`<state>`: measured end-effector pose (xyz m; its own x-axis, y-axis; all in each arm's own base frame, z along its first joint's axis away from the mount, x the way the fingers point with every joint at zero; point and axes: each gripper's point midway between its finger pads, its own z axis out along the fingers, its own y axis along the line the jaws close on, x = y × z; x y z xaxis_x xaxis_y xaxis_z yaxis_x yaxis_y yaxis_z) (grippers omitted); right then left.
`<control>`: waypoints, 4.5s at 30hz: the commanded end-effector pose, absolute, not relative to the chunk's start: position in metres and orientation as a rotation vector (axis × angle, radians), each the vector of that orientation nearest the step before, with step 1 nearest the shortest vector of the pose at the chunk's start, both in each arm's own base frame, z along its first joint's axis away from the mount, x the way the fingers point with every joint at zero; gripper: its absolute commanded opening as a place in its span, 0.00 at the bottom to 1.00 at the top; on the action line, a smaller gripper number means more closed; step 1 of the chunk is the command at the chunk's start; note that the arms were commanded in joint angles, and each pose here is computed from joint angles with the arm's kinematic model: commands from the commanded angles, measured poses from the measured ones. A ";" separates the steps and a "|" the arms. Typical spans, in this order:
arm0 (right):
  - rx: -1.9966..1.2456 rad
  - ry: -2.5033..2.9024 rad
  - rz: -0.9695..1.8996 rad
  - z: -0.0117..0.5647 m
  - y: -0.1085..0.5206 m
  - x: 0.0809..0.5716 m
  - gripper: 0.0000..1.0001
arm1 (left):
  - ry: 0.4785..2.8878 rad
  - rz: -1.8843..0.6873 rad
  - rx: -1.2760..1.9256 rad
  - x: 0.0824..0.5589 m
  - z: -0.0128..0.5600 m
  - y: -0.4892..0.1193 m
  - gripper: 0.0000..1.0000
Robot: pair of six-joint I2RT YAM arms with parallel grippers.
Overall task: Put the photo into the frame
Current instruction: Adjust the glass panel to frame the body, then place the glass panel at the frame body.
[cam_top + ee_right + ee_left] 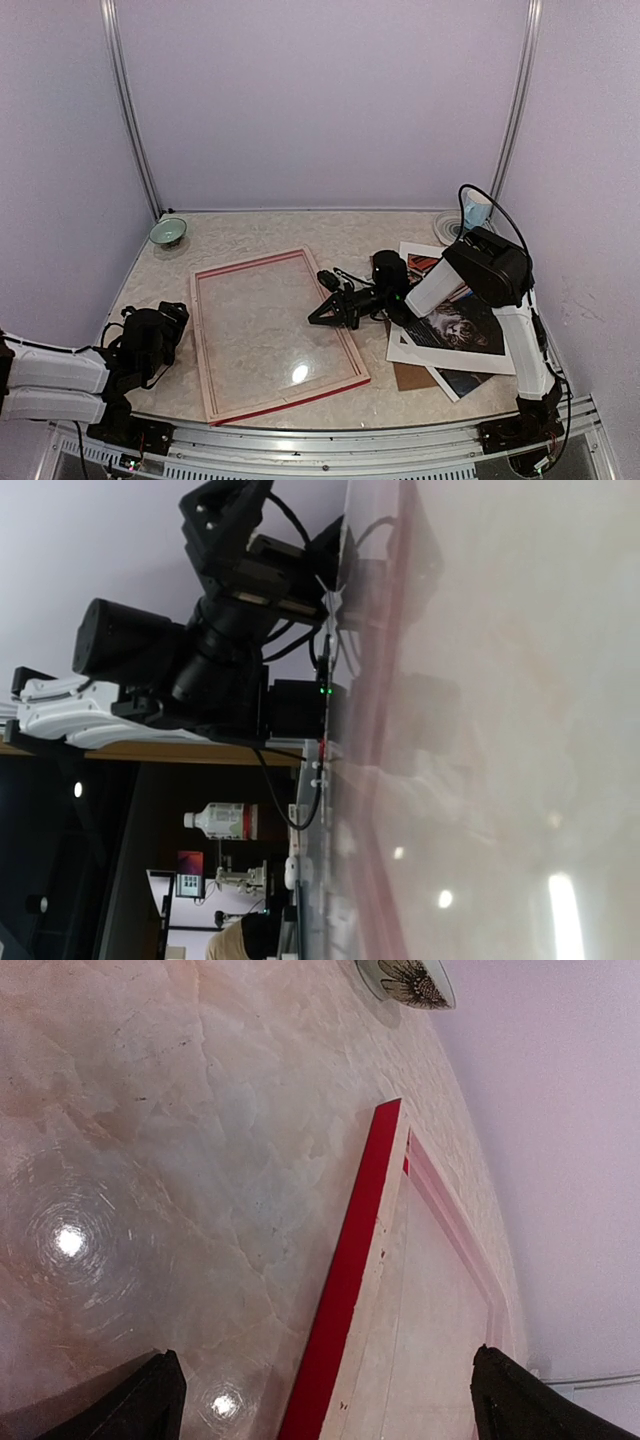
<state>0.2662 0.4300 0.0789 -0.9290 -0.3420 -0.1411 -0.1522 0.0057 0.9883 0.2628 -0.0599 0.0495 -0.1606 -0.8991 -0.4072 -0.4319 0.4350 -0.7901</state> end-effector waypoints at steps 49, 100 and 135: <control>0.546 -2.160 -1.994 0.064 0.437 0.268 0.26 | 1.879 -0.543 -1.153 0.246 0.023 -0.052 0.99; 0.850 -2.802 -1.291 0.058 0.435 0.302 0.56 | 1.879 -0.547 -1.145 0.249 0.024 -0.054 0.99; 1.091 -3.001 -0.880 0.077 0.421 0.314 0.65 | 1.883 -0.543 -1.151 0.247 0.020 -0.053 0.99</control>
